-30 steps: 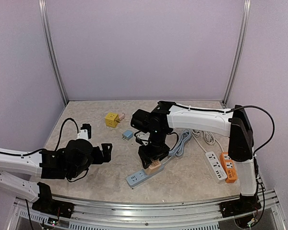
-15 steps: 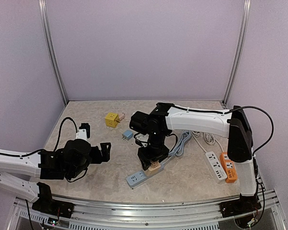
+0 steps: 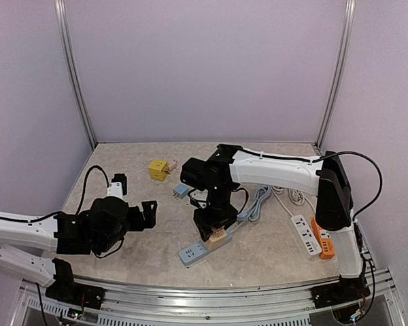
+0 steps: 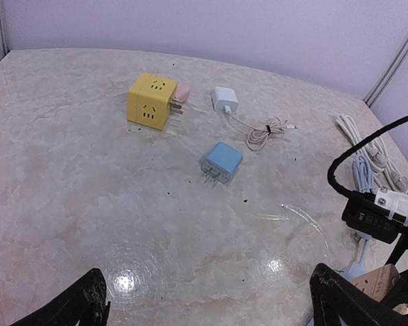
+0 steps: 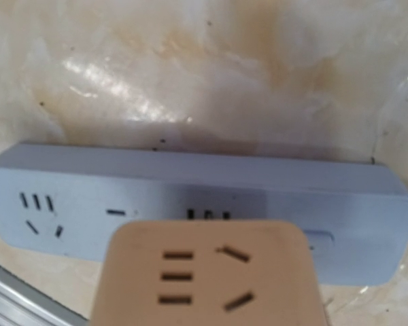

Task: Insert the plug
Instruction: Insert the plug into the socket slot.

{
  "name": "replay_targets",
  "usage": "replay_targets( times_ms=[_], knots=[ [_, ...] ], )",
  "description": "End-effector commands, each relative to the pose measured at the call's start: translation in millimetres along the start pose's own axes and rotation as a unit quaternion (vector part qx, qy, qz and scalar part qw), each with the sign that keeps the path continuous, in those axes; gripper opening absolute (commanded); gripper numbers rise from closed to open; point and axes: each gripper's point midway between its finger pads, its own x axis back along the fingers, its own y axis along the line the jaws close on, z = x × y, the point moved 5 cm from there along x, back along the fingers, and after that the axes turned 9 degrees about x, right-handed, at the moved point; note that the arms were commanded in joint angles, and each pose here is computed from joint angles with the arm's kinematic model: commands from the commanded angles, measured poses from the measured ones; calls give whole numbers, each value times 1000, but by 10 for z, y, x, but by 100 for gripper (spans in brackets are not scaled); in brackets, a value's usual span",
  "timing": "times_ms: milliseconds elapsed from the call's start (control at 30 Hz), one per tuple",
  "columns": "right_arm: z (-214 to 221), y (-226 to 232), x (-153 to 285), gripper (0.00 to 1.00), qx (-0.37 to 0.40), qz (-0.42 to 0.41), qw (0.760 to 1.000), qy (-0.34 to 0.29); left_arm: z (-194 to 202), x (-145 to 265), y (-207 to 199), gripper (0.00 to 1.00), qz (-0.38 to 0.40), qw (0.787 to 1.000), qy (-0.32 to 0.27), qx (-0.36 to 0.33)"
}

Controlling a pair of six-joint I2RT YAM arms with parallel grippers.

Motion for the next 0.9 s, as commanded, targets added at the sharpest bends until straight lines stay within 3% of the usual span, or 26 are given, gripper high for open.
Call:
replay_targets(
  times_ms=[0, 867],
  knots=[
    [105, -75, -342, 0, 11, 48, 996, 68, 8, 25, 65, 99, -11, 1000, -6, 5],
    [95, -174, -717, 0, 8, 103, 990, 97, -37, 125, 259, 99, -66, 998, -3, 22]
  ],
)
